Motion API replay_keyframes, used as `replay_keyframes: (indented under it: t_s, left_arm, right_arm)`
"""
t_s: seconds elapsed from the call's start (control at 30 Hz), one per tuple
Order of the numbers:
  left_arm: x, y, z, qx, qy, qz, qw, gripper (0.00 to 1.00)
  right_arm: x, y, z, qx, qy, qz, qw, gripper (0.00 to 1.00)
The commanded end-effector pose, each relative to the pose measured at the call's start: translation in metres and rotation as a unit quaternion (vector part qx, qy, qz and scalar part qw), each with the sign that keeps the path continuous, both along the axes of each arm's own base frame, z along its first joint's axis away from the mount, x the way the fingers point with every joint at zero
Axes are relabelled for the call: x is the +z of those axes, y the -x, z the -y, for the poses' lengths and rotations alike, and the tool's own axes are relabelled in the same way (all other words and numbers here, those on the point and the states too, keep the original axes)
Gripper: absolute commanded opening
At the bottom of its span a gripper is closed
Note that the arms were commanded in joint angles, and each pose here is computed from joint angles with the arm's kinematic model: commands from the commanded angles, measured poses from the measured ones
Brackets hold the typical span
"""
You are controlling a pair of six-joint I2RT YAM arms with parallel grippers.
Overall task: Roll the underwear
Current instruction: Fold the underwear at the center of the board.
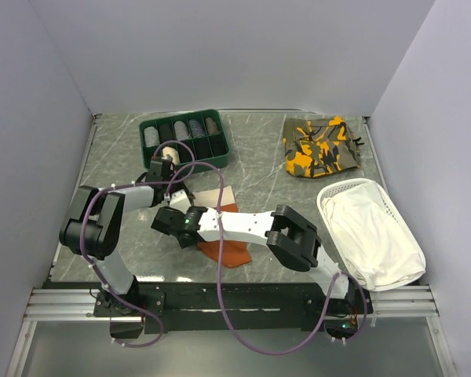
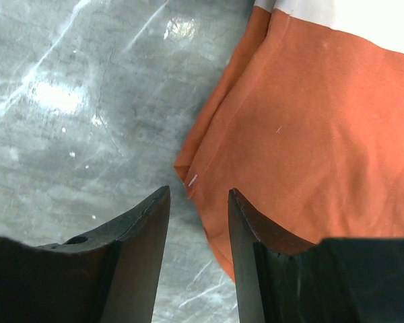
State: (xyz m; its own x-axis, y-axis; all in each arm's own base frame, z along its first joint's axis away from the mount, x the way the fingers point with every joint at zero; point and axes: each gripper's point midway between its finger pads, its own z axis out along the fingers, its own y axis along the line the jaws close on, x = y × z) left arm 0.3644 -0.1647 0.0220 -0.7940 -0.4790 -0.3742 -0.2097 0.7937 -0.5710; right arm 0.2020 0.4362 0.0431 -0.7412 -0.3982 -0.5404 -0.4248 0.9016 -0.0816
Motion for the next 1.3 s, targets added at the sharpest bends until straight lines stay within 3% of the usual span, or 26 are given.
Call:
replay_keyframes:
  t_s: [0.0,0.27,0.63,1.27]
  left_arm:
    - [-0.026,0.022,-0.007,-0.003,-0.032,-0.043,0.999,0.01]
    - [-0.024,0.020,-0.007,-0.003,0.002,-0.042,0.999,0.01]
    - [-0.025,0.022,-0.007,0.003,0.039,-0.049,0.998,0.01]
    - [-0.025,0.021,-0.010,0.007,0.036,-0.050,0.998,0.01]
  right_arm:
    - [0.002,-0.003,-0.023,0.025,-0.015,0.007,1.000,0.47]
    - [-0.006,-0.007,-0.021,0.010,-0.029,0.016,0.999,0.47]
    - [0.039,-0.019,0.017,-0.069,-0.154,0.099,0.981,0.48]
    - [0.028,-0.017,-0.022,-0.017,-0.141,0.082,0.986,0.49]
